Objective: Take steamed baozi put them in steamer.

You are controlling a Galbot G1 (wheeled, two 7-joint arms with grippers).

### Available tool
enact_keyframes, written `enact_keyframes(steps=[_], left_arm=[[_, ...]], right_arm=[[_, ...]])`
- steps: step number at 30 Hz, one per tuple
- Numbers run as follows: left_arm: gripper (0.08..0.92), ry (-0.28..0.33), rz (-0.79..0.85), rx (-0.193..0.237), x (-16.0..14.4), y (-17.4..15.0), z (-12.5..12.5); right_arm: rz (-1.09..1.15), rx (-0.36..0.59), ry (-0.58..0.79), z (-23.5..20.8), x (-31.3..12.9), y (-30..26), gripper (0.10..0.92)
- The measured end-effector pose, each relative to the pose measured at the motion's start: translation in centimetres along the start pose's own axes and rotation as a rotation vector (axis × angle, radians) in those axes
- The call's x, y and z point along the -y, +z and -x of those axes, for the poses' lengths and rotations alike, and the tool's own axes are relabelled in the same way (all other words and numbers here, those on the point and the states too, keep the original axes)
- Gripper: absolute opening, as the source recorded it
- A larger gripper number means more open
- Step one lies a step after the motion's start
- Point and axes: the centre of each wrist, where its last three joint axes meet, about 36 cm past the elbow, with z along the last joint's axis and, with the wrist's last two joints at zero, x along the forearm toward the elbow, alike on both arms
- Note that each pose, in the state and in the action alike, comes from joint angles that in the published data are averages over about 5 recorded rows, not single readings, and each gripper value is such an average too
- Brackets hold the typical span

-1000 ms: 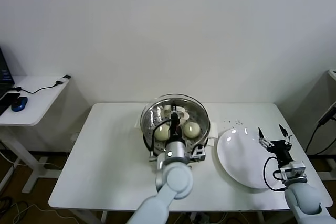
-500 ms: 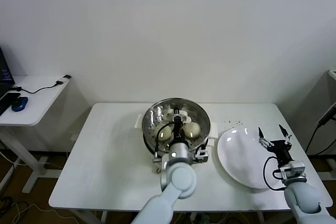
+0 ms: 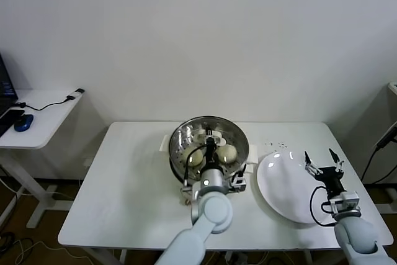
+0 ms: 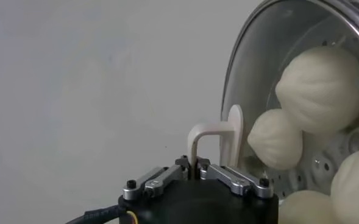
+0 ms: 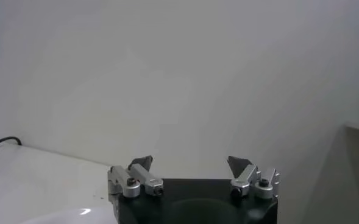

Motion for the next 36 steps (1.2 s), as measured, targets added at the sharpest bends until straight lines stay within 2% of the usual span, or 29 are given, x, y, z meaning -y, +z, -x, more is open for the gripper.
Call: enact_keyframes(steps=[9,12,25,32,36], left_arm=[[0.144,0.004,0.0,0.0,0.3,0.1,-0.1],[0.175,0.01,0.0,0.002,0.2,0.3,-0.2],[0.539,0.027,-0.025,0.013,-0.9,3.0,-2.1],[0.744,0.019,-0.071,0.027,-2.2,5.5,-4.3],[0.813,0.003,-0.122,0.032,-3.0,7.5,-5.7]], right_arm=[[-0.001,-0.003,-0.001,-0.1,0.0,0.2,0.823],[-0.001,-0.002,-0.001,-0.1,0.0,0.2,0.823],[-0.002,-0.006,-0.001,0.0,0.2,0.1,0.823],[0.002,-0.007,0.003,0.2,0.3,-0.1,0.823],[0.001,-0.009,0.004,0.3,0.6,-0.4,0.823]])
